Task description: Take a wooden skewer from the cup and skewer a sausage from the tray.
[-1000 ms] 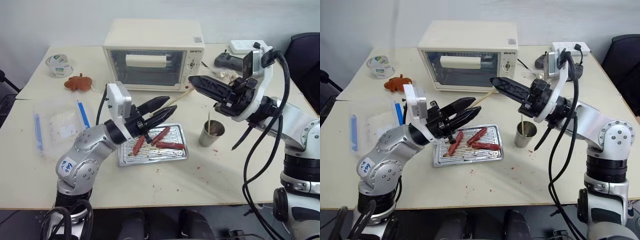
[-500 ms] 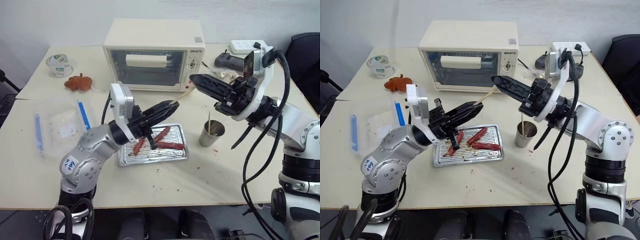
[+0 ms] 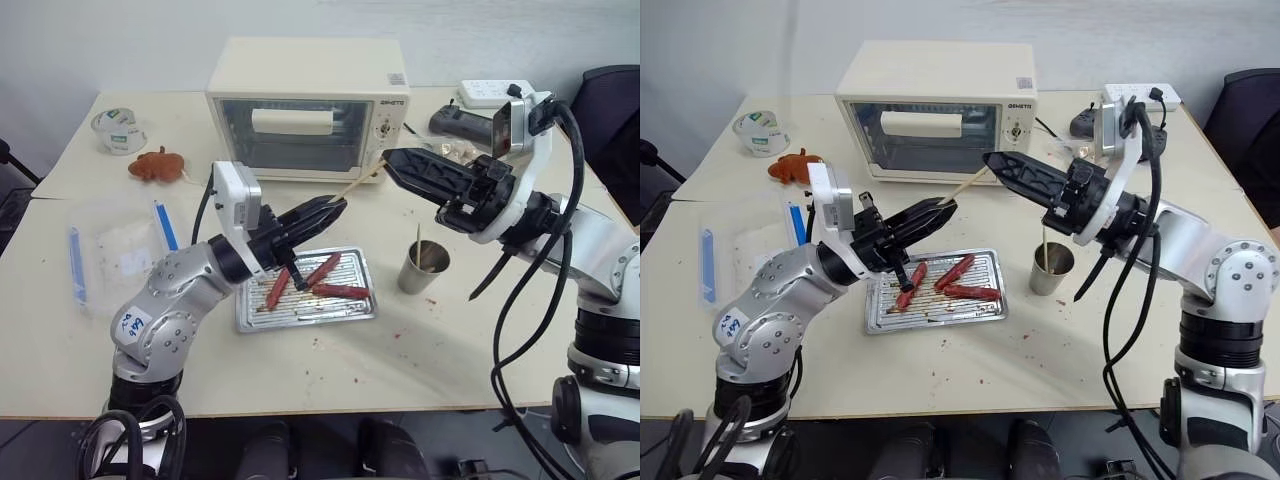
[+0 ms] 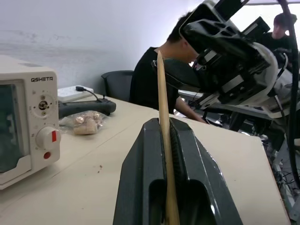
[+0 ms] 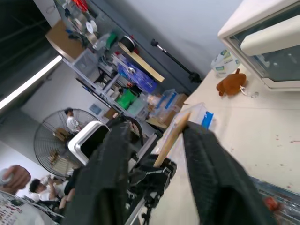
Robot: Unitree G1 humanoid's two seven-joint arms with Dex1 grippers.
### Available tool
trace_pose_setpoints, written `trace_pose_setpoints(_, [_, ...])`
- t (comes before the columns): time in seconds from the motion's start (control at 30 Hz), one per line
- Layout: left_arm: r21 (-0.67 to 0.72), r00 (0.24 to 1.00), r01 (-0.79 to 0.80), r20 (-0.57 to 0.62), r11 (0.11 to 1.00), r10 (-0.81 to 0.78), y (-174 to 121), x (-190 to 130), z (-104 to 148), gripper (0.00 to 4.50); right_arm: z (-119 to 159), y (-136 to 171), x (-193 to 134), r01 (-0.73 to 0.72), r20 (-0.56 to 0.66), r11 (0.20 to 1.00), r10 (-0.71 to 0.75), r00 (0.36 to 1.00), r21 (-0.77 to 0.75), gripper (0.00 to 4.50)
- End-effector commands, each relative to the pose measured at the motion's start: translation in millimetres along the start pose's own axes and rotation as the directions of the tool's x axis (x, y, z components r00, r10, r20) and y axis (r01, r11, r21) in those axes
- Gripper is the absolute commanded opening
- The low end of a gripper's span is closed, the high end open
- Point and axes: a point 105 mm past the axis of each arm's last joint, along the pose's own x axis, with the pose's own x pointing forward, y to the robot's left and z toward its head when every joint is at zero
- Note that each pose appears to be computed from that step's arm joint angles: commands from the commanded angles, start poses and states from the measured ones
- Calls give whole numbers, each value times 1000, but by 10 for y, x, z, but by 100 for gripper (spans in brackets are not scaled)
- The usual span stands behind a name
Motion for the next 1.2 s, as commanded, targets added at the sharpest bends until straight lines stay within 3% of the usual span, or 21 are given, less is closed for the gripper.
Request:
trace_pose_setpoints(0.03, [65,999,-32,-1,997,32,74,-110,95,0,89,144,7,-18,-26,994,15,1000,-112,325])
trace_pose_setpoints(0.17, [133,990,-95,-95,987,108,207,-406,80,0,144,-44,50,125,-123,904,-190,974,-409,325])
trace_pose_setpoints(0.33, [193,966,-134,-196,972,172,286,-725,77,0,9,-224,108,105,-228,770,-313,922,-629,325])
trace_pose_setpoints(0.37, [208,956,-149,-219,967,194,307,-823,87,0,-93,-285,131,87,-268,740,-347,899,-667,342])
trace_pose_setpoints(0.43, [225,944,-164,-246,960,219,325,-930,103,0,-223,-351,156,43,-316,697,-378,871,-716,377])
trace_pose_setpoints(0.5, [241,934,-175,-267,955,238,328,-1016,122,0,-418,-349,200,-42,-380,667,-370,848,-743,444])
trace_pose_setpoints(0.73, [254,920,-188,-292,949,261,276,-1103,130,0,-901,-546,215,-191,-504,596,-418,756,-780,448])
trace_pose_setpoints(0.83, [252,919,-189,-296,949,261,246,-1099,106,0,-989,-616,280,-162,-502,631,-407,763,-758,390])
trace_pose_setpoints(0.93, [245,921,-189,-292,951,258,222,-1076,96,0,-1019,-712,347,-141,-488,627,-426,762,-766,297])
trace_pose_setpoints(1.2, [244,921,-194,-288,950,262,224,-1052,94,0,-1325,-1043,349,-166,-521,597,-490,699,-784,297])
